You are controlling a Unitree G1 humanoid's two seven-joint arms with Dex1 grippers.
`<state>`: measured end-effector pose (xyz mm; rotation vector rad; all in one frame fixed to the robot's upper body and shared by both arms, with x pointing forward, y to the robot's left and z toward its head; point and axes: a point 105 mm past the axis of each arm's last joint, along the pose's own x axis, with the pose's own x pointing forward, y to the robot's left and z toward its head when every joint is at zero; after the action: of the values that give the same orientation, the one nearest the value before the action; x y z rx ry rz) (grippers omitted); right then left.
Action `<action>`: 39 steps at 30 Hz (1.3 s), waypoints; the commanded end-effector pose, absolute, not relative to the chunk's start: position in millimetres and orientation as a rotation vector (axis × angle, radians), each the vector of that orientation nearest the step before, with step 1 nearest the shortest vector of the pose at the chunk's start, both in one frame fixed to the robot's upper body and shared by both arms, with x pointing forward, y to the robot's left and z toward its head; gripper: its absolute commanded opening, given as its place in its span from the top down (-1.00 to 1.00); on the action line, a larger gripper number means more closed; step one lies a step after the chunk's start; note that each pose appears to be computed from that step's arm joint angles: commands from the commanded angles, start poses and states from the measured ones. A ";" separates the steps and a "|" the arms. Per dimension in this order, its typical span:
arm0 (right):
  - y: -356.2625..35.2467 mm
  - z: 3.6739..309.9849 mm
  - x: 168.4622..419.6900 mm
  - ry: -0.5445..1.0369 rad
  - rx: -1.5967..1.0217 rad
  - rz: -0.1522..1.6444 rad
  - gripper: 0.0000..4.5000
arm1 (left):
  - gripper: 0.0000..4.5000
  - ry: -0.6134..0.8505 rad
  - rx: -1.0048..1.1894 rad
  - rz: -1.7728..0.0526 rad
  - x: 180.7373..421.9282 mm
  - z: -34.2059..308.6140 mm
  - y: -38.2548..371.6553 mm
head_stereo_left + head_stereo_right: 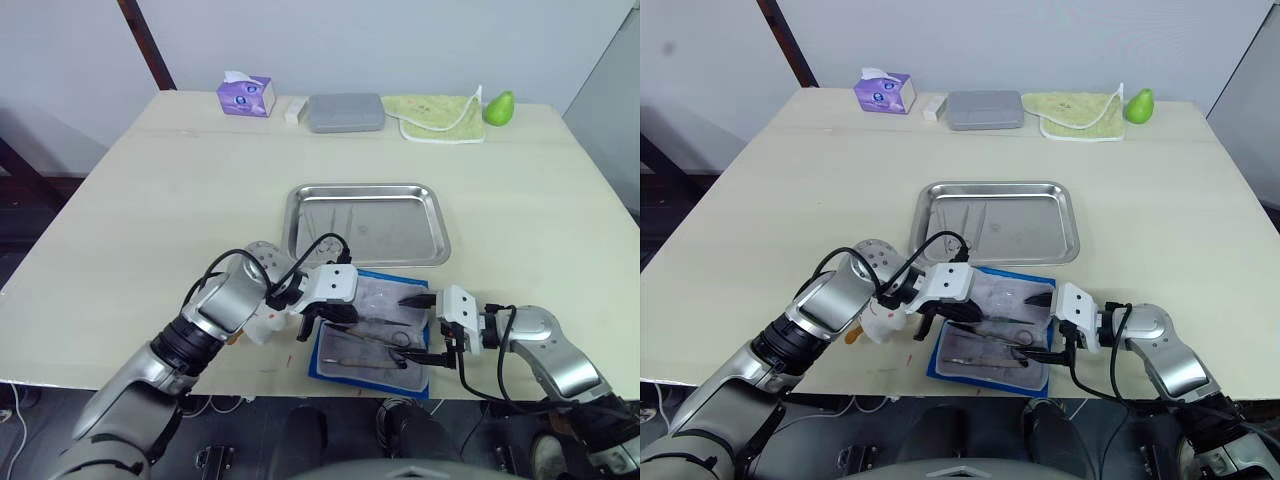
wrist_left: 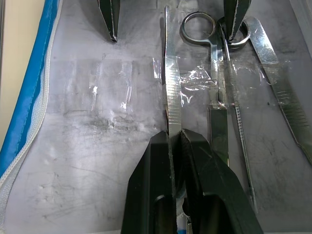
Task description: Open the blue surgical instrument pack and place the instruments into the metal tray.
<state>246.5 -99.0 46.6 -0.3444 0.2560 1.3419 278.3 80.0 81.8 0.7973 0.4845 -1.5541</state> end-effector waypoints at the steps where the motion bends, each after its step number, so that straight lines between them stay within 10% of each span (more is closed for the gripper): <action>1: -103.9 2.1 230.5 0.470 -0.362 1.344 -1.00 | 0.97 0.549 0.790 -1.557 275.8 70.3 82.9; 39: -99.3 -16.6 228.3 0.568 -0.396 1.345 -1.00 | 0.97 0.598 0.746 -1.597 278.6 127.3 93.2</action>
<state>249.7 -84.2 47.7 -0.3561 0.2555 1.3776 277.8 101.3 98.9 0.7129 0.7037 -1.5648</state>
